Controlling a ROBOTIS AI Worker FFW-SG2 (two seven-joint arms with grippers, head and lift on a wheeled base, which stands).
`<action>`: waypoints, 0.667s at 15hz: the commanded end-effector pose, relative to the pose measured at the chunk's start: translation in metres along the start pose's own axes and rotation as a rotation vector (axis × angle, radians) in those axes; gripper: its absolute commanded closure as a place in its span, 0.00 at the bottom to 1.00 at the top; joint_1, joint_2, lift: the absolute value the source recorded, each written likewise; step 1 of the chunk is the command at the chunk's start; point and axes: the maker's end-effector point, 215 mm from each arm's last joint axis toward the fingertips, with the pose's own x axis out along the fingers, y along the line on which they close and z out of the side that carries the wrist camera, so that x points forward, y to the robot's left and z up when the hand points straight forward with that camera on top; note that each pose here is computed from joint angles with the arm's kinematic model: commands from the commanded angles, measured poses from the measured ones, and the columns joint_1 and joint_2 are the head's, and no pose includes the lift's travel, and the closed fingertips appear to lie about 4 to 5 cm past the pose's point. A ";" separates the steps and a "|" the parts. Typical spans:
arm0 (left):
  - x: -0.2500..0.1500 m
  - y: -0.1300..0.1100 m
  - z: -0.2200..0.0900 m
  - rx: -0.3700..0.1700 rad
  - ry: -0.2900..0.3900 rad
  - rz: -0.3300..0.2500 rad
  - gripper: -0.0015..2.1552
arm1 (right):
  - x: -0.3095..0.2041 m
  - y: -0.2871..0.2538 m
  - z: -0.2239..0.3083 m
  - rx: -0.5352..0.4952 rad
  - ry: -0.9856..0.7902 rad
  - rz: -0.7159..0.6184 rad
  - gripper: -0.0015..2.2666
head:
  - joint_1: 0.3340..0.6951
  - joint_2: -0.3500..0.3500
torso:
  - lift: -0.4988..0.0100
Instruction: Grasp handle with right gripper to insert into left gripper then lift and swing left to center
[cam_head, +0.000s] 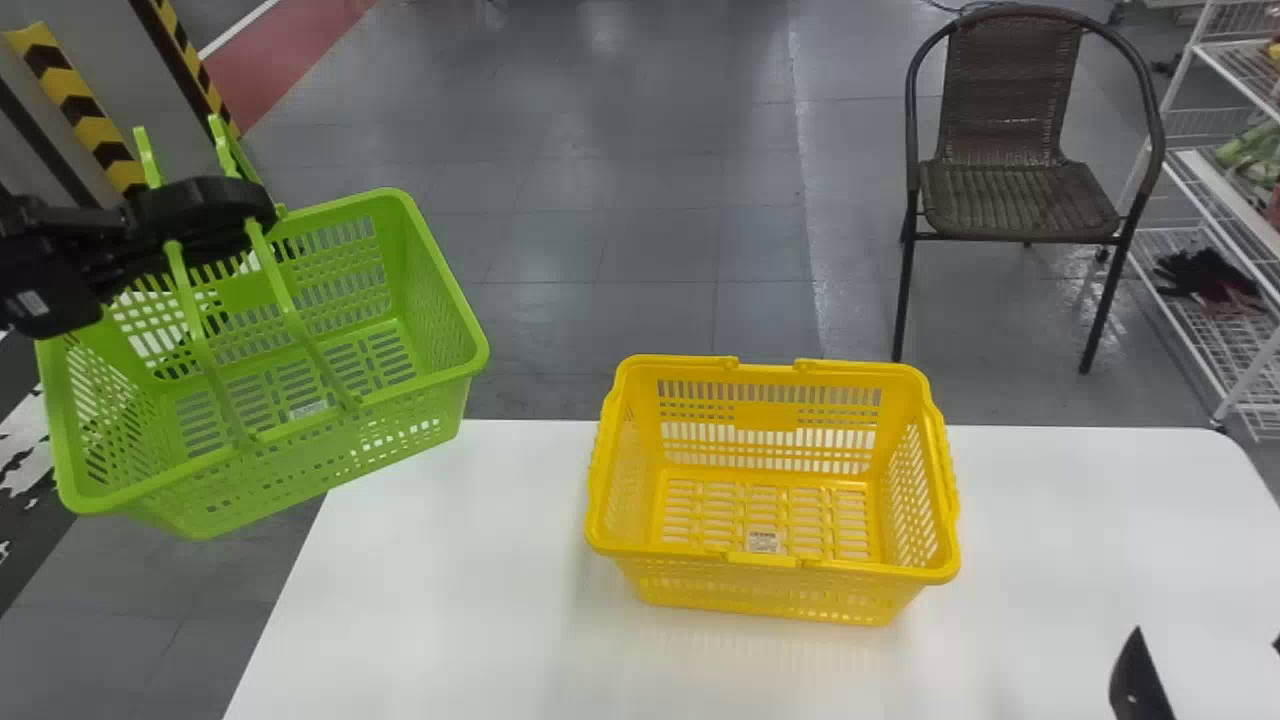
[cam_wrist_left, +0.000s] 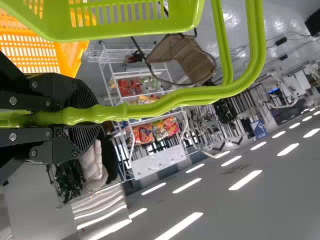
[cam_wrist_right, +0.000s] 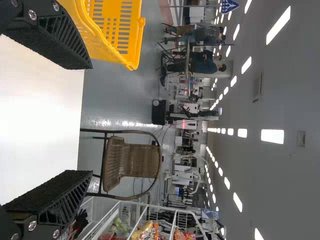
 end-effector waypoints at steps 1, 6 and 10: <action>-0.035 0.016 -0.022 0.001 -0.020 0.025 0.83 | -0.001 -0.002 -0.001 -0.005 0.004 0.002 0.03 | 1.00 0.79 | 0.98; -0.099 0.024 -0.082 0.015 -0.021 0.057 0.83 | 0.000 -0.007 -0.002 -0.004 0.005 -0.004 0.03 | 1.00 0.86 | 0.98; -0.109 0.017 -0.148 0.017 0.024 0.037 0.83 | 0.003 -0.007 -0.004 -0.004 0.012 -0.002 0.03 | 1.00 0.88 | 0.98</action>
